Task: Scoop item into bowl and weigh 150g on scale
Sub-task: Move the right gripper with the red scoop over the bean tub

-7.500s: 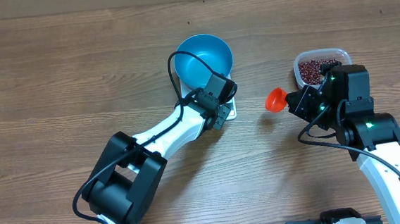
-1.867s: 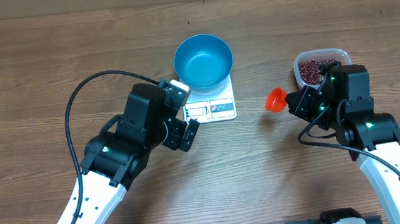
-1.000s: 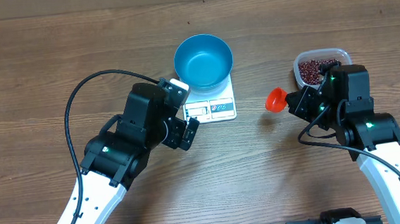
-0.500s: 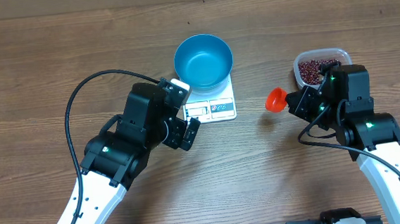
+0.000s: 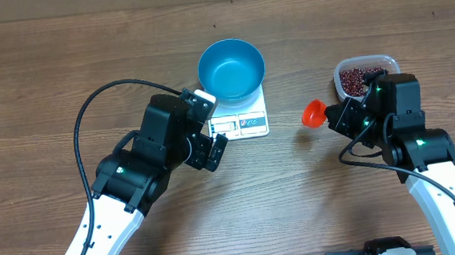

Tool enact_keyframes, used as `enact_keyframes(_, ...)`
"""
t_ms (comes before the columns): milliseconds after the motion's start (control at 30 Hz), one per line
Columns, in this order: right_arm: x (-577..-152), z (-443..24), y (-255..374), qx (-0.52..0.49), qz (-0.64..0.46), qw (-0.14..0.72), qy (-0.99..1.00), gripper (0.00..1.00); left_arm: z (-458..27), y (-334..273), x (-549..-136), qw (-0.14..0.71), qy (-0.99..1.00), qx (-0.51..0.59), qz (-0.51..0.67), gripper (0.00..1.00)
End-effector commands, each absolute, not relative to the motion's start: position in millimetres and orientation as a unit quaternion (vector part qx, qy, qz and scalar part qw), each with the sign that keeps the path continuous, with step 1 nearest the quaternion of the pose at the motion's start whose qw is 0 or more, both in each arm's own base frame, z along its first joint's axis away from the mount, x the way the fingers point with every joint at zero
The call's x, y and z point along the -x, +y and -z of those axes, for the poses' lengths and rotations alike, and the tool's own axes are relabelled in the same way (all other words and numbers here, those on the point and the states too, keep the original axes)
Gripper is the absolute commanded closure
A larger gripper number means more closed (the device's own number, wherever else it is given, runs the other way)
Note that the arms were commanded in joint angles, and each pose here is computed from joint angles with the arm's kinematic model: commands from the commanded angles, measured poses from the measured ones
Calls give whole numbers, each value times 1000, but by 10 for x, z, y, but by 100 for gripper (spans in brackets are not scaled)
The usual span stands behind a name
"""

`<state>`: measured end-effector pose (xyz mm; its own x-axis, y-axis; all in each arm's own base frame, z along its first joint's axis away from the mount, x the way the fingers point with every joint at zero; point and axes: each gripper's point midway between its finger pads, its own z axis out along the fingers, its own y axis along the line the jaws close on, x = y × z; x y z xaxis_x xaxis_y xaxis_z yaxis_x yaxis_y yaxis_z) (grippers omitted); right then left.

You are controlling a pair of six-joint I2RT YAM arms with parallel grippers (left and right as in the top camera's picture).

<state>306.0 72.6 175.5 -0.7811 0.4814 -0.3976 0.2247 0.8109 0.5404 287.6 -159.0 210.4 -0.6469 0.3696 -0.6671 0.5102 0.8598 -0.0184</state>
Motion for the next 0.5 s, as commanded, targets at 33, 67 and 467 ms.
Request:
enact_keyframes(33,-3139,-1997,731,-185,-246,302,902,96,-2193,-1642,-2901,350,898,-242,115,0)
enact_keyframes(67,-3138,-1997,731,-185,-246,301,903,96,-2193,-1642,-2901,350,898,-242,115,0)
enact_keyframes(467,-3144,-2003,731,-170,-242,307,905,96,-2193,-1642,-2901,350,898,-242,115,1)
